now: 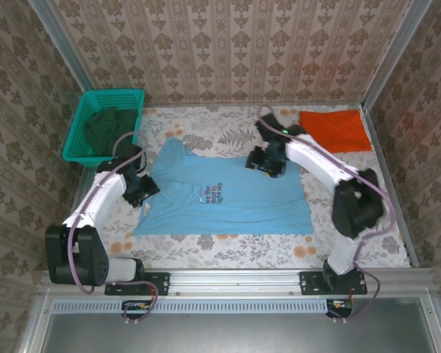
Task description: Fold and stack the t-shirts
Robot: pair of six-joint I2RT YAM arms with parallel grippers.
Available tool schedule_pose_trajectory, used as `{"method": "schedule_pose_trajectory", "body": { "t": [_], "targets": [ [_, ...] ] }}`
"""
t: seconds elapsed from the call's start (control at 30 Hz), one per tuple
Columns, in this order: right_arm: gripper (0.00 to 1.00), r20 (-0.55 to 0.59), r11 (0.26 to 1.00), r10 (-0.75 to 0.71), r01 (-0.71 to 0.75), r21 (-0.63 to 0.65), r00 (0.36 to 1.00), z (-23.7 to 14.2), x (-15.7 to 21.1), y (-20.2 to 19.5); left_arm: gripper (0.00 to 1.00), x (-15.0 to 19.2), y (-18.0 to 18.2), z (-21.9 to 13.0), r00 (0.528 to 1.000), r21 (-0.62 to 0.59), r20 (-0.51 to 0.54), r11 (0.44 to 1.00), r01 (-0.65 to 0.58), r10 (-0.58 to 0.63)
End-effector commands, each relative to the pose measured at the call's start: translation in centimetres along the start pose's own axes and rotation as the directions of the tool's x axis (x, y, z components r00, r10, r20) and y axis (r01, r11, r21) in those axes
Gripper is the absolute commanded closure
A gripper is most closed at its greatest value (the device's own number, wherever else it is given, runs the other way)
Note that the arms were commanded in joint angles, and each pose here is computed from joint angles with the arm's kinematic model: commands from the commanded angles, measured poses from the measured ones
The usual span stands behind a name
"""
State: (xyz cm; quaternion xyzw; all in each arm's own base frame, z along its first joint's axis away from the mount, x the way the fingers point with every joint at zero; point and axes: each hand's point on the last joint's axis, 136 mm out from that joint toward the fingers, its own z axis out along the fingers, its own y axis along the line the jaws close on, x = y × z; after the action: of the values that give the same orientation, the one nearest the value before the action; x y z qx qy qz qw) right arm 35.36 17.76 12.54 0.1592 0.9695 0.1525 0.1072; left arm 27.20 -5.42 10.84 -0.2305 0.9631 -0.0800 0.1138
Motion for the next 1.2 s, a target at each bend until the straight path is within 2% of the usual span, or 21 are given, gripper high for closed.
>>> {"method": "schedule_pose_trajectory", "body": {
  "t": [0.0, 0.13, 0.2, 0.47, 0.67, 0.93, 1.17],
  "targets": [
    [0.48, -0.003, 0.991, 0.131, -0.130, 0.029, 0.991, 0.3, 2.5, -5.1, 0.50, 1.4, -2.5, 0.5, 0.987, 0.041, -0.080, 0.990, -0.134, 0.137],
    [0.56, -0.020, 0.965, 0.257, -0.255, 0.059, 0.966, 1.1, 6.9, -10.6, 0.55, 3.6, -3.3, 3.1, 0.967, 0.063, -0.183, 0.984, -0.168, 0.177],
    [0.58, -0.010, 0.954, 0.298, -0.298, 0.046, 0.954, 1.1, 8.5, -12.1, 0.56, 4.7, -3.0, 4.5, 0.958, 0.061, -0.229, 0.985, -0.163, 0.173],
    [0.68, -0.069, 0.888, 0.445, -0.430, 0.163, 0.893, 4.2, 13.6, -17.3, 0.57, 9.0, 1.5, 9.2, 0.921, -0.079, -0.376, 0.987, -0.143, 0.103],
    [0.68, -0.157, 0.844, 0.518, -0.472, 0.254, 0.841, 5.0, 18.0, -19.6, 0.58, 11.2, 3.7, 8.8, 0.910, -0.165, -0.411, 0.976, -0.140, 0.061],
    [0.69, -0.197, 0.825, 0.561, -0.527, 0.204, 0.804, 3.7, 19.8, -18.8, 0.57, 13.0, 5.6, 7.5, 0.905, -0.220, -0.424, 0.965, -0.145, 0.039],
    [0.69, -0.209, 0.788, 0.611, -0.562, 0.250, 0.763, 2.5, 22.2, -20.0, 0.57, 13.6, 5.8, 6.6, 0.903, -0.219, -0.428, 0.965, -0.144, 0.038]
  ]
}}
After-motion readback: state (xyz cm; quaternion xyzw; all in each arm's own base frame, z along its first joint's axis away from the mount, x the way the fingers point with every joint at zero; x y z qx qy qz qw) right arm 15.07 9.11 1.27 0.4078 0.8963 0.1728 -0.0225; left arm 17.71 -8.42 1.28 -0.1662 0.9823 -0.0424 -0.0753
